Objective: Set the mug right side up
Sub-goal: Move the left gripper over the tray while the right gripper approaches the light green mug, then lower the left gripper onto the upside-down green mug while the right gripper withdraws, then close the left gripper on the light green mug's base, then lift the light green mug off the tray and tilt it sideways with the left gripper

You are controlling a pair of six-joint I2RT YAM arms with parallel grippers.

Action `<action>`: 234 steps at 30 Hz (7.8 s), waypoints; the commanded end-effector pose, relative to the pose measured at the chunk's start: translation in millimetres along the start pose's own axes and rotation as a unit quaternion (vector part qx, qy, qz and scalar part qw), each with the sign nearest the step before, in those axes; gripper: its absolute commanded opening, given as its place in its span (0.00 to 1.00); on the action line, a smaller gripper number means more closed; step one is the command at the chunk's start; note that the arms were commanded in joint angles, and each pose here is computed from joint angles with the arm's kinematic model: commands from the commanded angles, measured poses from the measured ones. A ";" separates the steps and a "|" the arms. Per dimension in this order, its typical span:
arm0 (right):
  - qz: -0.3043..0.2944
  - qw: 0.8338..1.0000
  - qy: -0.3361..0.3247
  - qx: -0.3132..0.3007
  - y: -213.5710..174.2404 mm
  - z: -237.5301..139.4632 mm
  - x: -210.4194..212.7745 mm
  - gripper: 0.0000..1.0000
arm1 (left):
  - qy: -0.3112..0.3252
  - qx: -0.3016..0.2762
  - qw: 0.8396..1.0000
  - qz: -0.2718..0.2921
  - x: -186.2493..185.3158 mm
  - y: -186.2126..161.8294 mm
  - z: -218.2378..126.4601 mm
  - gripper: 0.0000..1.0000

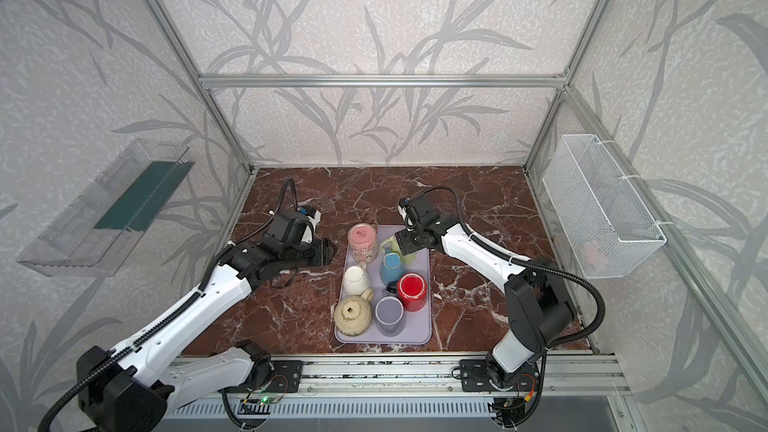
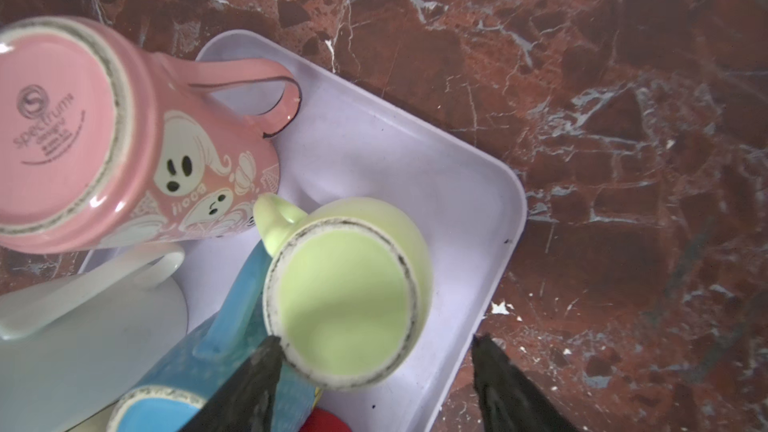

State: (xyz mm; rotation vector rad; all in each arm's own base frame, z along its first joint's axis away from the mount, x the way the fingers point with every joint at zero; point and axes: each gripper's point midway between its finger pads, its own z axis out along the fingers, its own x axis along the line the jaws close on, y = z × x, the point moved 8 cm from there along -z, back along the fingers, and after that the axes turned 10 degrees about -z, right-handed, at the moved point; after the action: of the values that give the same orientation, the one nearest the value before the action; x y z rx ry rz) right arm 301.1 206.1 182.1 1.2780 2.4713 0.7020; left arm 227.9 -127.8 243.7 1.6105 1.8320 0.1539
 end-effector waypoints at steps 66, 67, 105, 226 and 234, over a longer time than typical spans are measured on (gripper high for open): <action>0.187 0.923 0.068 -0.330 -79.3 -75.0 -23.5 0.69 | -0.125 0.200 0.879 0.414 -152.3 70.2 128.4 0.48; 0.189 0.923 0.068 -0.327 -79.9 -73.0 -24.0 0.69 | -0.128 0.203 0.877 0.417 -152.4 68.0 130.8 0.47; 0.205 0.917 0.103 -0.325 -79.3 -56.7 -22.1 0.69 | -0.121 0.199 0.848 0.477 -130.6 31.4 214.1 0.41; 0.140 0.826 0.320 -0.442 11.9 -179.6 -25.5 0.31 | -0.532 -0.187 0.826 -0.011 -160.1 91.2 -23.5 0.00; 0.167 0.815 0.342 -0.436 24.7 -153.1 -42.3 0.41 | -0.578 -0.165 0.798 -0.037 -153.7 100.8 -6.0 0.00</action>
State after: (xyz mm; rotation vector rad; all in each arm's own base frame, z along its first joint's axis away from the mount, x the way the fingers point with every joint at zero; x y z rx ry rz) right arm 269.2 135.1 310.7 1.2480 1.8152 2.3066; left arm 313.4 -247.4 323.8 1.0495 1.0168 -0.4239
